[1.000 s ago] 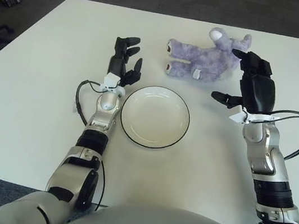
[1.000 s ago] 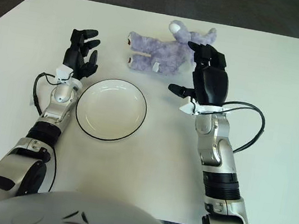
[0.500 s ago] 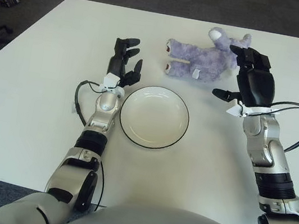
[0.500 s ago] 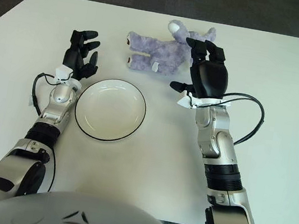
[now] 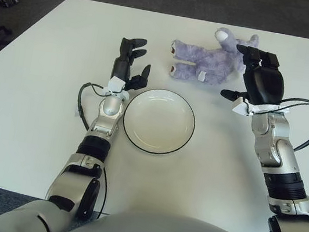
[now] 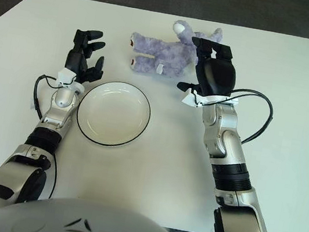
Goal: Put the doll into the plate.
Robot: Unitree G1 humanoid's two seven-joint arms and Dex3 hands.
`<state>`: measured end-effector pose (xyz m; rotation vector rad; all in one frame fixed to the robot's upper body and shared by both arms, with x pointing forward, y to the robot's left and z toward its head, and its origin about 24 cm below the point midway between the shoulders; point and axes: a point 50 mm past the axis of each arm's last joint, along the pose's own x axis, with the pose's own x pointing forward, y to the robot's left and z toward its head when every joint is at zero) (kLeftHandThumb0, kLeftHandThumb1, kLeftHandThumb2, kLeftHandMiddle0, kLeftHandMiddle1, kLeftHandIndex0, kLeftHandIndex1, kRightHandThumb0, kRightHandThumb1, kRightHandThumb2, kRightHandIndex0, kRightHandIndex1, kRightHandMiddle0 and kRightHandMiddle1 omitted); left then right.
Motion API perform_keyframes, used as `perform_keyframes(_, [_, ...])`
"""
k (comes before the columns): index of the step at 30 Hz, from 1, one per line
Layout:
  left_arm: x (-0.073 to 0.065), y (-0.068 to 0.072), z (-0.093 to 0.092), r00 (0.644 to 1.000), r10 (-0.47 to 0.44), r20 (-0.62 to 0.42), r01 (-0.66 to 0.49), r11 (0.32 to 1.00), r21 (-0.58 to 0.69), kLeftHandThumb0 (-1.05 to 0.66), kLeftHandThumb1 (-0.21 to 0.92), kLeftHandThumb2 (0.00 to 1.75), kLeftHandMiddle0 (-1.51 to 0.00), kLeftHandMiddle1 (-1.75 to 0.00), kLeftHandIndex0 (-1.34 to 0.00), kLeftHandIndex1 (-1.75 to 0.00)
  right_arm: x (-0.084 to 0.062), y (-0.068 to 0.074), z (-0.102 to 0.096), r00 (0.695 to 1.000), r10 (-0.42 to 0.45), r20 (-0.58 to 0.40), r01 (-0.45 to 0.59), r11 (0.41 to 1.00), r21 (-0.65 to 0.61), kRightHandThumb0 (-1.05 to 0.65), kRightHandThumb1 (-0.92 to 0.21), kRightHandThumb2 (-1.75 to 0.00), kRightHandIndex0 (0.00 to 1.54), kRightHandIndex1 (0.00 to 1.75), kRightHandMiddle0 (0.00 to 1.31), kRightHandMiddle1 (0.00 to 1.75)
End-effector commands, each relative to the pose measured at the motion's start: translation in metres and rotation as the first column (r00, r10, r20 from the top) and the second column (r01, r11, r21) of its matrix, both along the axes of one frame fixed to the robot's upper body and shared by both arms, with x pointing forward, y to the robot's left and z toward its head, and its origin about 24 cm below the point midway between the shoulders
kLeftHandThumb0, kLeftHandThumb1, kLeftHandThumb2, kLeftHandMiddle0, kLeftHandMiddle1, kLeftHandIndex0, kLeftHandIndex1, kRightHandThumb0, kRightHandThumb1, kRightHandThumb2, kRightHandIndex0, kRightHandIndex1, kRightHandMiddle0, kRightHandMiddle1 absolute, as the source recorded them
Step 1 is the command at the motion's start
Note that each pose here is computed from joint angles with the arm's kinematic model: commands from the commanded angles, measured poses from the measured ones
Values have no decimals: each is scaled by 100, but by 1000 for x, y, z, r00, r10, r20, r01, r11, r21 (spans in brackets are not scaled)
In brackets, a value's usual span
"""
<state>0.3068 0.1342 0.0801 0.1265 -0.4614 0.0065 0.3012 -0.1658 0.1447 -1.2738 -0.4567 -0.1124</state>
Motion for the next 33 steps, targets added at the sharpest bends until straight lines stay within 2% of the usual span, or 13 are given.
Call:
perform_keyframes(1, [-13,6,-29,995,29,-90,-27,999,27,-55,62,83,-18,-103,0,-118,2,-1,2,1000,-1,2,1,1000,-13,-67,-36,-83,3,65,0,58])
perform_keyframes(3, [-12,7,-27,996,31,-79,-27,999,47,-56,61,83,-18,-103,0,-118,2,-1,2,1000,4,-1,-4,1000,-7,-67,-36,-83,2,65,0,58])
perform_keyframes(9, [-10,9,-19,999,27,-39,-23,995,100,-53,56,87,-17,-105,0,-113,2,0,2,1000,10,0,-10,1000,2,-67,-38,-82,1,49,0,54])
perform_keyframes(14, [-3,13,-6,999,27,28,-32,979,202,-46,47,95,-10,-107,0,-108,-1,0,1,1000,29,4,-29,1000,7,-73,-45,-76,3,39,0,56])
perform_keyframes(20, [2,14,5,998,20,60,-37,955,296,-41,37,101,-2,-108,0,-106,-4,0,-2,999,43,-2,-43,999,8,-74,-47,-74,2,35,0,57])
perform_keyframes(27, [1,13,14,997,6,74,-32,936,350,-40,29,102,0,-93,0,-101,-7,-1,-5,999,37,-16,-37,999,8,-68,-43,-77,4,30,0,50])
perform_keyframes(33, [-1,2,28,991,-8,132,-46,913,406,-43,25,102,0,-81,0,-97,-8,-2,-4,1000,11,-18,-11,1000,-1,-69,-43,-78,8,30,0,52])
